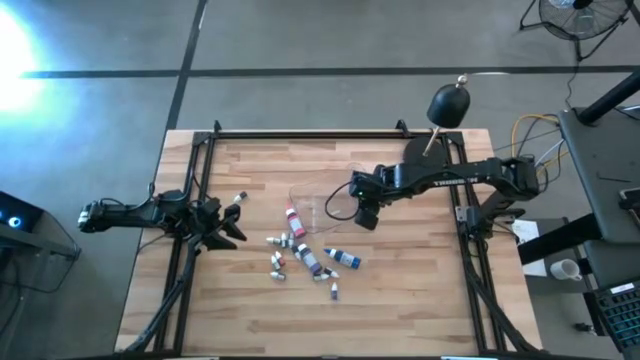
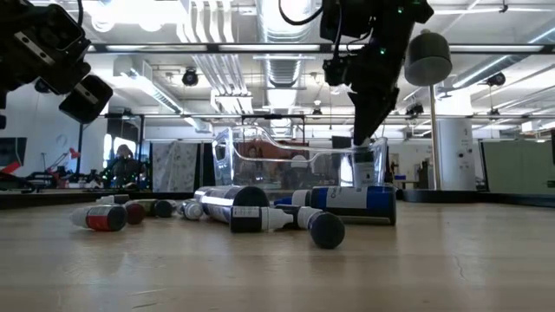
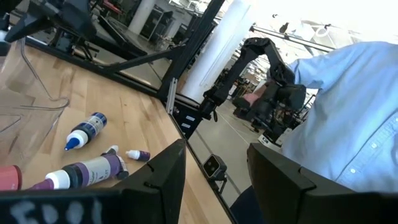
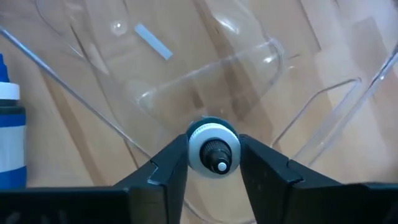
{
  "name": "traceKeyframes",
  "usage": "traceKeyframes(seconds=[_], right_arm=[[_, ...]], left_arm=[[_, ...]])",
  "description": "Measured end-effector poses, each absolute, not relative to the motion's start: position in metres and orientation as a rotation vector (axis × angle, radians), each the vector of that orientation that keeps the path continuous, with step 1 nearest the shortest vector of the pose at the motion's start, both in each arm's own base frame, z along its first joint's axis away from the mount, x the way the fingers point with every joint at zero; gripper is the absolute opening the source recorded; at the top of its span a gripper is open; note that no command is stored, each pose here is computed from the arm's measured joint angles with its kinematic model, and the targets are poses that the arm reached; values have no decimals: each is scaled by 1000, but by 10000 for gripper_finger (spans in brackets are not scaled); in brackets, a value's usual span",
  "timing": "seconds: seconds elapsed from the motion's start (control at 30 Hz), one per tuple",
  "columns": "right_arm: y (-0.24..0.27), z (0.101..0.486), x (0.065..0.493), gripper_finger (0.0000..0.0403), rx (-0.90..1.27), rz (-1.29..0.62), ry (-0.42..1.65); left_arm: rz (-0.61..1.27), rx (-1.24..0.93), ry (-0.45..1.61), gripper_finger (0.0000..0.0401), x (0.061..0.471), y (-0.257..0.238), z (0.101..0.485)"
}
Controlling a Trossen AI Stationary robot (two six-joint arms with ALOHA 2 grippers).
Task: Pick & Place food coloring
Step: Put the big black food coloring bottle into the transparent bin, then put the big blue food coloring bottle into the transparent bin
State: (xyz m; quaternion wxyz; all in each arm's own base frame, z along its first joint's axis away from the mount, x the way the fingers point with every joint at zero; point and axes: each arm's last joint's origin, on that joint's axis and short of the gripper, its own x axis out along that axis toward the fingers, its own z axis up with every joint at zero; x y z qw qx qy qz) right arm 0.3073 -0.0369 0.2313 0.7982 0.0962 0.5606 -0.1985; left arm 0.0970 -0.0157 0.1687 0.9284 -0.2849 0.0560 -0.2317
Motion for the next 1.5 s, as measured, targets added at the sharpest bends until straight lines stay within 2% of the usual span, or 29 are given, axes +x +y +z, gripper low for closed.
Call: traceKeyframes(seconds=[0.3, 0.5, 0.6, 0.73, 0.9, 1.2, 1.5], right_arm=[[-32, 250, 292, 215, 226, -390, 1143], [4, 275, 277, 243, 77, -161, 1073], [27, 256, 269, 246, 96, -25, 1157], [55, 231, 271, 243, 179, -12, 1199], [83, 213, 294, 233, 214, 17, 1149], [98, 190, 354, 229, 176, -122, 1125], [104, 169, 396, 228, 206, -198, 1130]], left_arm=[[-475, -584, 115, 147, 97, -16, 169], [-475, -584, 115, 147, 97, -16, 169], [-475, -584, 115, 147, 97, -16, 169], [-475, -584, 115, 147, 97, -16, 169], [-475, -584, 115, 147, 97, -16, 169], [-475, -584, 115, 147, 97, -16, 169], [-475, -584, 115, 147, 97, -16, 169]])
